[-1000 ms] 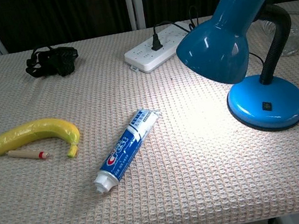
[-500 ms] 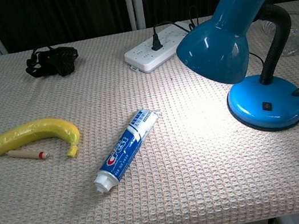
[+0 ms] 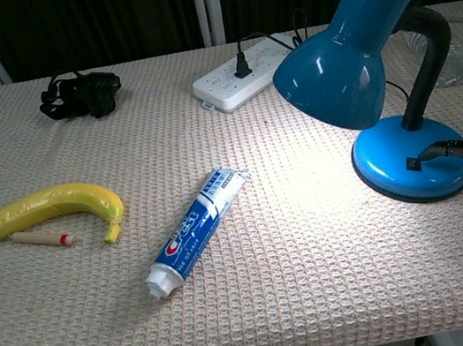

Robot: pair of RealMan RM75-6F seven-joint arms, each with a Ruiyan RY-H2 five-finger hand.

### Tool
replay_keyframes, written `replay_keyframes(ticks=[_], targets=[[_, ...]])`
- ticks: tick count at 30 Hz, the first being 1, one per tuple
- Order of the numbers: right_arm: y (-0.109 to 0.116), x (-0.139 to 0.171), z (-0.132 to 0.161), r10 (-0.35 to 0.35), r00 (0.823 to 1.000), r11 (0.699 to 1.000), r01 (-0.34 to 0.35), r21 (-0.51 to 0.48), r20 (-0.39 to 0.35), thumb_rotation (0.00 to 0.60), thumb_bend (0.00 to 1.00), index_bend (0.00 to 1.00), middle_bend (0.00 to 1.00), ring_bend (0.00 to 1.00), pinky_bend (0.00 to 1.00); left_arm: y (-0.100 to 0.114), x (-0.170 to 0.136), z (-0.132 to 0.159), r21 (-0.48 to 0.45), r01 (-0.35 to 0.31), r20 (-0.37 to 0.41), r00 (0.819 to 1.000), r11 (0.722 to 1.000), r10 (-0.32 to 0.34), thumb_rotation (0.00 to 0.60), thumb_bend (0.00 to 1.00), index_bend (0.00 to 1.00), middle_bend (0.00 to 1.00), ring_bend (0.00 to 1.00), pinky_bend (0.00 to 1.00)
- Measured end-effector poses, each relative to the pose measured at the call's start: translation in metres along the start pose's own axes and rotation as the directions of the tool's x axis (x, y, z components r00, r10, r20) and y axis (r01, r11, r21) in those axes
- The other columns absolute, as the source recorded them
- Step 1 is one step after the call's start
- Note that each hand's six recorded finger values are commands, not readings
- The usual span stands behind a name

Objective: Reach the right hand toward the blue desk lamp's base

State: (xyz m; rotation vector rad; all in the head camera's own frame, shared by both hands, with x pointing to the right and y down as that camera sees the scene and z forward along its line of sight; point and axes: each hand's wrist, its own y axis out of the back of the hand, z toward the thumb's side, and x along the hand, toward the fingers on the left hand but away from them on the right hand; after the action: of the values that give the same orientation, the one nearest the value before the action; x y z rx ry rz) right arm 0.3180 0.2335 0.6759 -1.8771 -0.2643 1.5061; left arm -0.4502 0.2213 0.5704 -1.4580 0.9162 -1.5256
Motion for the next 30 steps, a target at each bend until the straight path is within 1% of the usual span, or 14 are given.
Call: replay_keyframes(ticks=[8,22,26,30], targets=[[-0.002,-0.004,0.000,0.007,1.000,1.000,-0.007,-0.005,0.001,0.600,0.95,0.00,0.97,0.93,0.90,-0.001,0.000,-0.002,-0.006,0.000,-0.003,1.000,1.000,0.000,0.600,0.07,0.07,0.00,0.00,0.05],[-0.009,-0.007,-0.003,0.047,0.999,0.999,-0.046,-0.027,0.007,0.600,0.95,0.00,0.97,0.93,0.90,0.000,-0.001,-0.003,-0.010,-0.004,-0.004,1.000,1.000,0.004,0.600,0.07,0.07,0.00,0.00,0.05],[-0.007,-0.006,-0.003,0.038,0.999,0.999,-0.038,-0.030,0.004,0.600,0.95,0.00,0.97,0.93,0.90,0.001,-0.001,-0.002,-0.010,-0.006,-0.003,1.000,1.000,0.006,0.600,0.07,0.07,0.00,0.00,0.05],[0.001,0.002,-0.005,-0.003,1.000,1.000,0.003,-0.030,0.011,0.600,0.95,0.00,0.97,0.93,0.90,0.002,-0.002,-0.002,-0.010,-0.009,-0.004,1.000,1.000,0.009,0.600,0.07,0.07,0.00,0.00,0.05]])
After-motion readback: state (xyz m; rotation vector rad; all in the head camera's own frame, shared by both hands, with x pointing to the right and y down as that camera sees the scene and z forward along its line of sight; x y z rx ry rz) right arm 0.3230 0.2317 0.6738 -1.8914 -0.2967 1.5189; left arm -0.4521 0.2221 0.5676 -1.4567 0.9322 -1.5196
